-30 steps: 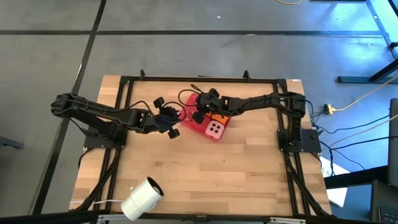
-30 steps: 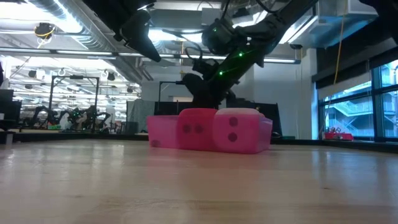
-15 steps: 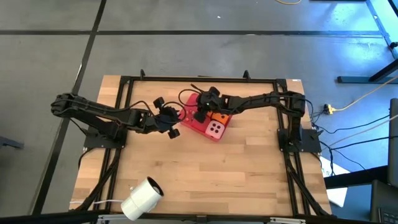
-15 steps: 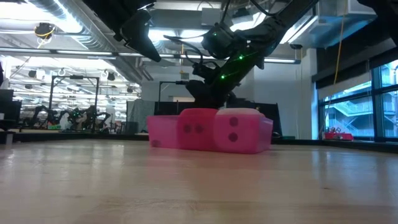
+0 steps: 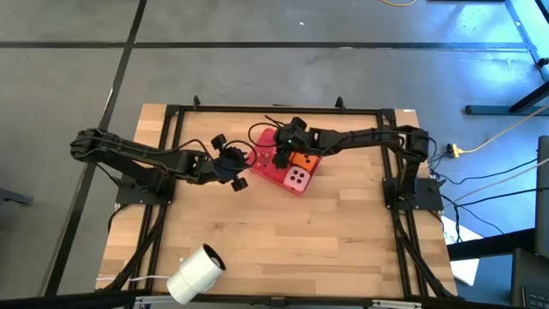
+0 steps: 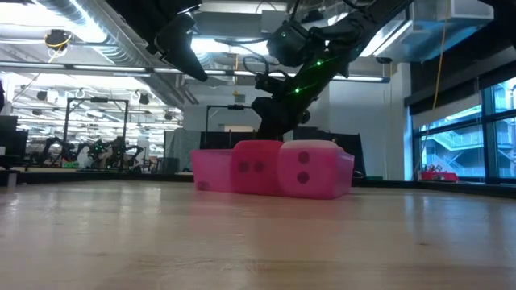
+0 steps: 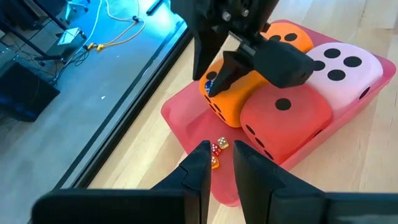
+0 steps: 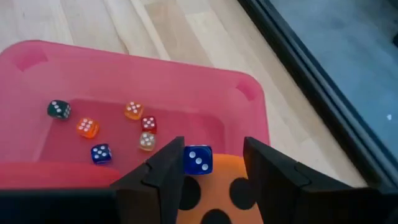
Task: Pick & Place Dice
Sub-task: Put the small blue die into the red bin, then return to Home Position
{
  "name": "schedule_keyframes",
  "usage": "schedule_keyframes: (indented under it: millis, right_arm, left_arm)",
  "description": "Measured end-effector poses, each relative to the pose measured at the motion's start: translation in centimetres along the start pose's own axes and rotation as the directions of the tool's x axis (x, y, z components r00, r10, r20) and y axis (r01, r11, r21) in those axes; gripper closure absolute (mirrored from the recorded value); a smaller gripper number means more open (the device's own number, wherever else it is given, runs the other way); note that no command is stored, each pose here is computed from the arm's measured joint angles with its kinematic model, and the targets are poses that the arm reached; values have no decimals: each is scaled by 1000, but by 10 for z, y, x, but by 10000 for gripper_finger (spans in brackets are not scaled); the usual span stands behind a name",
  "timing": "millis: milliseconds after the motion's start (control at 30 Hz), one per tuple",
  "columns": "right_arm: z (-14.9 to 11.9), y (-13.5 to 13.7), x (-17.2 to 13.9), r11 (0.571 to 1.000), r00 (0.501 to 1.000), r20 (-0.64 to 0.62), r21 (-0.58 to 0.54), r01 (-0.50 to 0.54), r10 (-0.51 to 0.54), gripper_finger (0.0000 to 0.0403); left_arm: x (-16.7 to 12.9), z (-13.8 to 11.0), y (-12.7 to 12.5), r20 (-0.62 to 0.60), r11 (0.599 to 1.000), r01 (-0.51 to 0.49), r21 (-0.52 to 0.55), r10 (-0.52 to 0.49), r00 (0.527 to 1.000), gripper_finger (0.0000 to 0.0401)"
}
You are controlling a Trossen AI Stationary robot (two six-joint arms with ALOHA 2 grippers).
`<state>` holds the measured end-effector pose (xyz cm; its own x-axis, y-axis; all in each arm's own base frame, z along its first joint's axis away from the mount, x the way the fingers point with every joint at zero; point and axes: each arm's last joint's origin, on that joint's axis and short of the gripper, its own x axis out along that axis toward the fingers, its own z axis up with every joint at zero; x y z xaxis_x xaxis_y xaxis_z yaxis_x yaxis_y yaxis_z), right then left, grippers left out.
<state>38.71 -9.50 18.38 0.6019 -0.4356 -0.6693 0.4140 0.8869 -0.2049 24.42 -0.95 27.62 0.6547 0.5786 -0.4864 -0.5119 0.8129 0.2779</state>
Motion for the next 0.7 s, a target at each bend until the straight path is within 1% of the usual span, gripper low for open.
schedule_keyframes:
  millis: [133,400,600,700]
  right_arm:
    - [-1,0,0,999,1000,-13,33,0,1,239]
    - [2,0,0,997,1000,20,72,-3,1,239]
    - [2,0,0,998,1000,22,70,-5,3,239]
    - [2,0,0,1000,1000,21,26,-3,3,239]
  left_arm:
    - [0,0,0,0,1000,3,-2,-3,1000,340]
    - [0,0,0,0,1000,5,-7,-5,1000,340]
    - [0,0,-1,-2,1000,14,-7,-14,1000,340]
    - [0,0,-1,-3,1000,21,-7,-21,1000,340]
